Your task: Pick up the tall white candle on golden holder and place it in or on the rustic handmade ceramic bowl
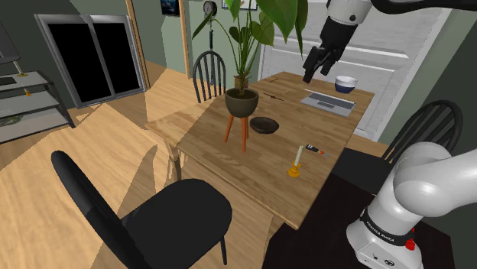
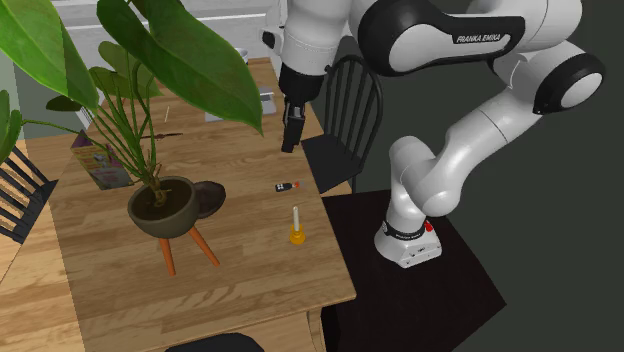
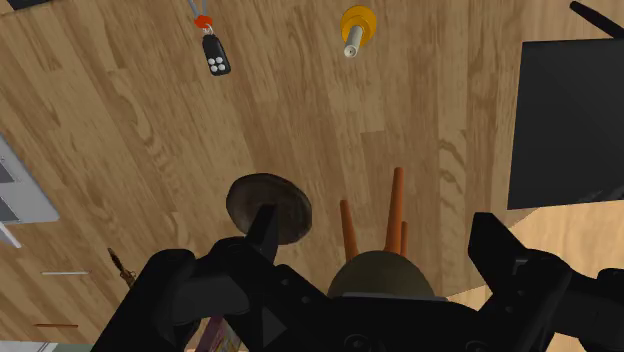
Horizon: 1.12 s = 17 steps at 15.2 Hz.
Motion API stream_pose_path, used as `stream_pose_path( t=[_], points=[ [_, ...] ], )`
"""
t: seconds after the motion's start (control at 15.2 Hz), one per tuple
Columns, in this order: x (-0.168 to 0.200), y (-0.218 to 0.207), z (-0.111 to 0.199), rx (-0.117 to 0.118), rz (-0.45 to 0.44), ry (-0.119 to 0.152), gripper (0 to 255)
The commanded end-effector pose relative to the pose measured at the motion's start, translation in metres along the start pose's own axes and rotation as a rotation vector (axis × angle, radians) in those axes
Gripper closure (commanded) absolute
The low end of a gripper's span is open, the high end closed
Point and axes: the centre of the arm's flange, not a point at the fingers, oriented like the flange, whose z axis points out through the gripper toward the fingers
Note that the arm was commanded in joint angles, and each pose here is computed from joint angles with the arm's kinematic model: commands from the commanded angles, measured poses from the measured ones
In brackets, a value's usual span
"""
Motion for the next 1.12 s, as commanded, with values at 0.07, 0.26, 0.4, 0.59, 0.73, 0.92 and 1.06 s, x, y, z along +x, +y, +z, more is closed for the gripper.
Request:
stream_pose_path(
  t=[0.07, 0.26, 0.4, 0.59, 0.73, 0.92, 1.06],
  points=[
    [0.000, 0.002, 0.013, 0.009, -0.029, -0.011, 0],
    [-0.002, 0.007, 0.052, 0.037, -0.115, -0.042, 0],
    [-0.004, 0.010, 0.078, 0.055, -0.172, -0.063, 0],
    [-0.007, 0.013, 0.118, 0.082, -0.259, -0.095, 0],
    [-0.010, 0.015, 0.144, 0.101, -0.316, -0.116, 0],
    [-0.014, 0.018, 0.183, 0.128, -0.402, -0.148, 0],
    [-0.018, 0.019, 0.209, 0.146, -0.460, -0.169, 0]
  ],
)
